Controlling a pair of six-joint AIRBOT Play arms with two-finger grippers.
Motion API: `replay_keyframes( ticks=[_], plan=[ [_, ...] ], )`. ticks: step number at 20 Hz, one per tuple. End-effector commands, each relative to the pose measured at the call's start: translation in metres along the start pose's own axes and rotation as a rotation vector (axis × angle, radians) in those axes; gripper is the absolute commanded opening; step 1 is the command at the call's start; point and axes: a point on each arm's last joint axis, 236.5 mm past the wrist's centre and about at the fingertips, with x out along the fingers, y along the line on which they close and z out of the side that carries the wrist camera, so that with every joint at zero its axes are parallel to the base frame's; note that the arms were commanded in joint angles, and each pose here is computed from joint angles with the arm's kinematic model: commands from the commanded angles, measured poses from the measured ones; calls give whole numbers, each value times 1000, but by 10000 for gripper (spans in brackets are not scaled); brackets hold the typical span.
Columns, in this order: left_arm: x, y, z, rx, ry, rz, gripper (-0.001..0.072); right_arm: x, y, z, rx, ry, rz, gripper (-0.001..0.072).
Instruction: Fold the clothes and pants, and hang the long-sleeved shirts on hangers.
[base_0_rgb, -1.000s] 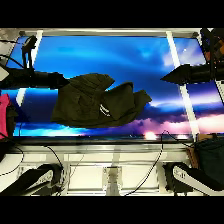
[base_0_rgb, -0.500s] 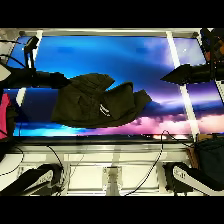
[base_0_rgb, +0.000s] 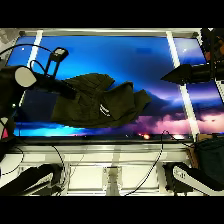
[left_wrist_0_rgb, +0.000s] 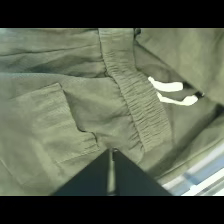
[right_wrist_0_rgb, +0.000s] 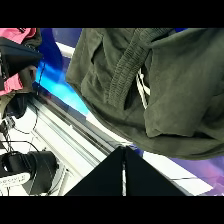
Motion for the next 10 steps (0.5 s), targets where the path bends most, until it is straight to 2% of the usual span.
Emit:
replay_keyframes(
  ticks=[1, 2, 7, 8, 10],
  plan=[
    [5, -10, -9, 130, 57, 12, 295, 0, 1, 7, 0, -29, 1, 18],
    [10, -13, -19, 145, 106, -3, 475, 0, 1, 9, 0, -39, 3, 19],
    [45, -23, -80, 122, 362, -92, 481, -1, 4, 20, 1, -84, 16, 19],
    [52, -27, -87, 124, 390, -106, 481, -1, 3, 23, 2, -97, 12, 70],
    [65, -44, -94, 119, 430, -142, 481, -1, 2, 24, 2, -100, 10, 349]
  ],
)
